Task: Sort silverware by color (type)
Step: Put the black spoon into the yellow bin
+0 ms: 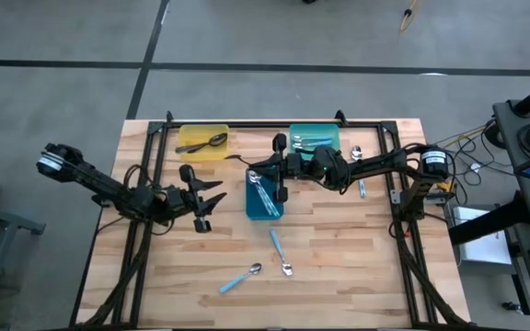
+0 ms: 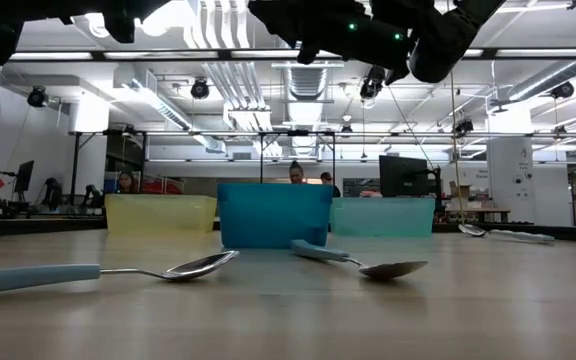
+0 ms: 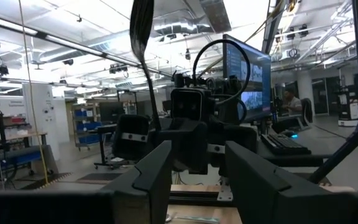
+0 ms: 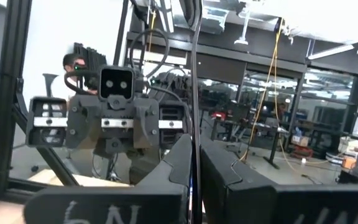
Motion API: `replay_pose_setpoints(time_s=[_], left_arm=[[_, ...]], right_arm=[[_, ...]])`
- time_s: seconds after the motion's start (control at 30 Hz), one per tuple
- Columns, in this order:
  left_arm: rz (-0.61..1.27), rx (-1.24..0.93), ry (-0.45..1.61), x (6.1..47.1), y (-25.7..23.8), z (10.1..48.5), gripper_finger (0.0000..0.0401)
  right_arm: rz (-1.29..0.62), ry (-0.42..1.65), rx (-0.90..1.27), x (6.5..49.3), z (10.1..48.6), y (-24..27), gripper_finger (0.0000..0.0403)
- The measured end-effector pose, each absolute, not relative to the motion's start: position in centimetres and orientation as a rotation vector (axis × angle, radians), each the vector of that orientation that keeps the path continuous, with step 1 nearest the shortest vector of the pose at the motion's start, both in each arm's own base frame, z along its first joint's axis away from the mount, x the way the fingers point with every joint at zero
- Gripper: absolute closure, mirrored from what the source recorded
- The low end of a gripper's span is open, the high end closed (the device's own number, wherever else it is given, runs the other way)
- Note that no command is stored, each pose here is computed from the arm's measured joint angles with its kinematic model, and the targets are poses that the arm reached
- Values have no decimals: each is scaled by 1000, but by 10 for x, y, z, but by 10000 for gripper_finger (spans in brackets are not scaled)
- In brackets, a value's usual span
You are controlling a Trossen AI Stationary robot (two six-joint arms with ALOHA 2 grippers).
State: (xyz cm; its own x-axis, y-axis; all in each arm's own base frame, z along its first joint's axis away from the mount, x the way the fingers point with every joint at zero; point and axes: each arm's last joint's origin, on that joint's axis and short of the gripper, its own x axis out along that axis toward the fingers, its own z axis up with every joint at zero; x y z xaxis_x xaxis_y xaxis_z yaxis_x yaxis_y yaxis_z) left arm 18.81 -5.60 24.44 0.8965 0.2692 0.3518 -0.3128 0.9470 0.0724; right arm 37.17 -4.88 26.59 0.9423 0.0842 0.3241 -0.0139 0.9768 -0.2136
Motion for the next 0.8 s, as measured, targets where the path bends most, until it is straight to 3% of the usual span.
replay_pose_setpoints(time_s=[0.47,0.8], left_arm=[[302,122,-350,188,-56,245,272],[429,167,-390,196,-53,272,272]], right_arm=[[42,-323,-234,372,264,-49,394],[-286,-372,-355,369,275,-45,394]])
